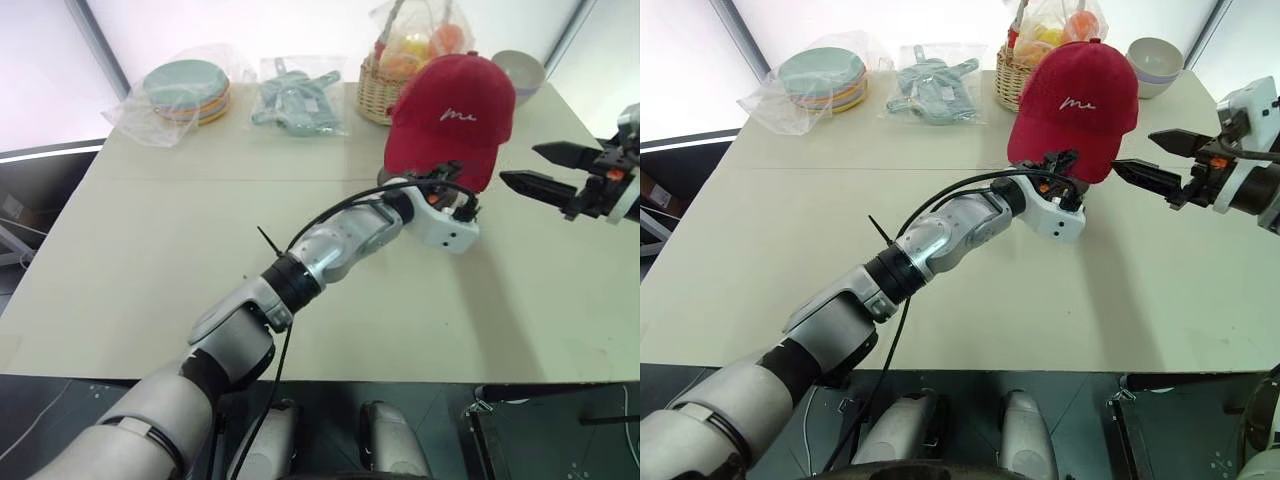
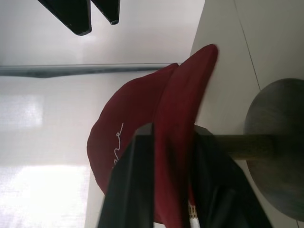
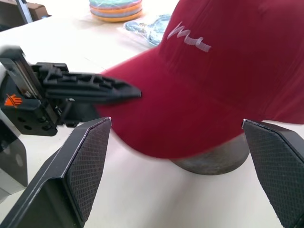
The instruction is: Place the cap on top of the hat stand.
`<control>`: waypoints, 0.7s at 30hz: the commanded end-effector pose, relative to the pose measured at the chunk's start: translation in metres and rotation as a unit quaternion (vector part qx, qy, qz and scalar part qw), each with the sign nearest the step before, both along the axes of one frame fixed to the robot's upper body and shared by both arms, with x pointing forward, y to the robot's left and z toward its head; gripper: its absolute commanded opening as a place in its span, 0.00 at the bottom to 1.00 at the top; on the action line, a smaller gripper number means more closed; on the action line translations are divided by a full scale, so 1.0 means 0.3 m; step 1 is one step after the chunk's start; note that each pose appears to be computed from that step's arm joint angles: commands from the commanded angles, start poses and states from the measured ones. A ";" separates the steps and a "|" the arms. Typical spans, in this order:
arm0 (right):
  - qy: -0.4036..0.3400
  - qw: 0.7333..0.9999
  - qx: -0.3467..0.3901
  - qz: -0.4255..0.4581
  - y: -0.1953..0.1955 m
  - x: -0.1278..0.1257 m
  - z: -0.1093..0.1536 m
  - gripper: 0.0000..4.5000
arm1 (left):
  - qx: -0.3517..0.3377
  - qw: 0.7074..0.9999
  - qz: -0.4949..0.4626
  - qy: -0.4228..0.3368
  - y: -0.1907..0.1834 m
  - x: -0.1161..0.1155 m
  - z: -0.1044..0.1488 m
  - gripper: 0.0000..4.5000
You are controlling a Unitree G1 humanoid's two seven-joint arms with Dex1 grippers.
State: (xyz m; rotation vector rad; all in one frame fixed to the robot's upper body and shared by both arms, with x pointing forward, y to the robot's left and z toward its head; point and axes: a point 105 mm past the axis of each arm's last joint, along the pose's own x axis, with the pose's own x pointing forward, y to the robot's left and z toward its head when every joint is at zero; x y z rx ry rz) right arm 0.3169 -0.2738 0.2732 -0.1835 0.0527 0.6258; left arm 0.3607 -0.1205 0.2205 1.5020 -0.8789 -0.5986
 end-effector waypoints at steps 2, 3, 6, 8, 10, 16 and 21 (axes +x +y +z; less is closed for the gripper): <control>-0.037 0.999 -0.003 0.004 0.005 -0.020 0.058 1.00 | -0.026 0.999 -0.015 -0.014 -0.011 -0.019 0.071 0.81; -0.036 0.999 -0.003 0.004 0.004 -0.019 0.058 1.00 | -0.027 0.999 -0.015 -0.014 -0.010 -0.019 0.073 0.93; -0.036 0.999 -0.003 0.004 0.004 -0.017 0.056 1.00 | -0.028 0.999 -0.016 -0.007 -0.011 -0.021 0.075 0.99; -0.036 0.999 -0.002 0.004 0.003 -0.017 0.056 1.00 | -0.026 0.999 -0.024 0.005 -0.012 -0.031 0.075 0.99; -0.034 0.999 -0.004 0.004 -0.001 -0.017 0.054 1.00 | -0.014 0.998 -0.033 0.046 -0.008 -0.041 0.053 0.99; -0.032 0.999 -0.007 0.003 -0.013 -0.017 0.053 1.00 | 0.051 0.975 -0.031 0.214 0.105 -0.082 -0.012 0.99; -0.032 0.999 -0.008 0.002 -0.018 -0.008 0.054 1.00 | 0.039 0.912 -0.048 0.405 0.188 -0.151 -0.016 0.99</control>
